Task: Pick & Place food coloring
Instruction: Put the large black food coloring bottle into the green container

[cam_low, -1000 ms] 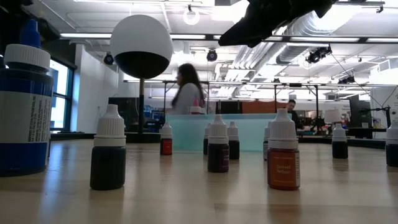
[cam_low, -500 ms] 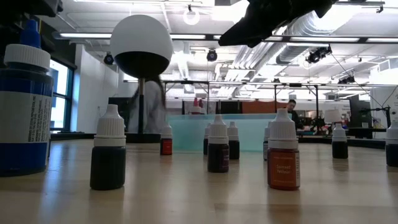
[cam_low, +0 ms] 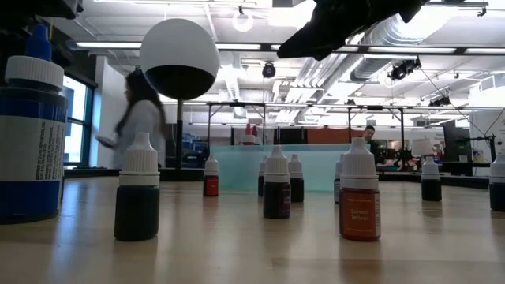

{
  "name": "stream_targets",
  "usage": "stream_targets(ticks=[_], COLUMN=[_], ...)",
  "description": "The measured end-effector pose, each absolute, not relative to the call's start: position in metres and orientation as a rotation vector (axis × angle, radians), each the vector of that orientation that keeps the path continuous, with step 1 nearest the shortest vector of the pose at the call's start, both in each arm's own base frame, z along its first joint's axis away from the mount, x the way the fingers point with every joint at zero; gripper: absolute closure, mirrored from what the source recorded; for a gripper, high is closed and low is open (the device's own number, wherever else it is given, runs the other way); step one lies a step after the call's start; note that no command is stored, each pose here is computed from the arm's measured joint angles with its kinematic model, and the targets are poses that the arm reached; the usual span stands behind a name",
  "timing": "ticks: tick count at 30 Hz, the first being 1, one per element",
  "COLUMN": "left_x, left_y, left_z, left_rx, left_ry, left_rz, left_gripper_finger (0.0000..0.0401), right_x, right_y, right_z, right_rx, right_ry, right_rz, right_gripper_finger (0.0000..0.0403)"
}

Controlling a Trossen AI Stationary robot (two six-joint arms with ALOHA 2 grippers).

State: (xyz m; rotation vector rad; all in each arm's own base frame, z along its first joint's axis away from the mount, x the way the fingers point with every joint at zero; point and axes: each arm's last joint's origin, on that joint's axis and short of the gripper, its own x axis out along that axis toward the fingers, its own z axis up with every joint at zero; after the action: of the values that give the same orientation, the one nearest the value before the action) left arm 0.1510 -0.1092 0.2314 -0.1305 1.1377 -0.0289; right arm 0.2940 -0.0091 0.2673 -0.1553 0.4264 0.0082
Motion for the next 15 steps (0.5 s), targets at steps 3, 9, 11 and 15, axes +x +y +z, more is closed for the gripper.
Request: stream_targets(ticks=[3, 9, 11, 15], left_x=[0.1514, 0.1535, 0.1554, 0.1565], left_y=[-0.1089, -0.1105, -0.1113, -0.1119], left_z=[0.2315, 0.2327, 0.2338, 0.2345], left_rx=[-0.125, -0.138, -0.125, -0.117], left_ry=[1.128, 1.103, 1.072, 1.057], left_rz=[-0.019, -0.031, -0.035, -0.043], left_gripper_finger=[0.0286, 0.0286, 0.0286, 0.0286], right_x=[0.2940, 0.2940, 0.2940, 0.2940], right_y=[-0.0091, -0.0091, -0.0091, -0.0091], right_z=[0.2674, 0.2674, 0.2674, 0.2674], right_rx=[-0.155, -0.155, -0.155, -0.155], right_ry=[0.426, 0.426, 0.426, 0.426], right_rz=[0.008, 0.008, 0.008, 0.008], right_gripper_finger=[0.0300, 0.0300, 0.0300, 0.0299])
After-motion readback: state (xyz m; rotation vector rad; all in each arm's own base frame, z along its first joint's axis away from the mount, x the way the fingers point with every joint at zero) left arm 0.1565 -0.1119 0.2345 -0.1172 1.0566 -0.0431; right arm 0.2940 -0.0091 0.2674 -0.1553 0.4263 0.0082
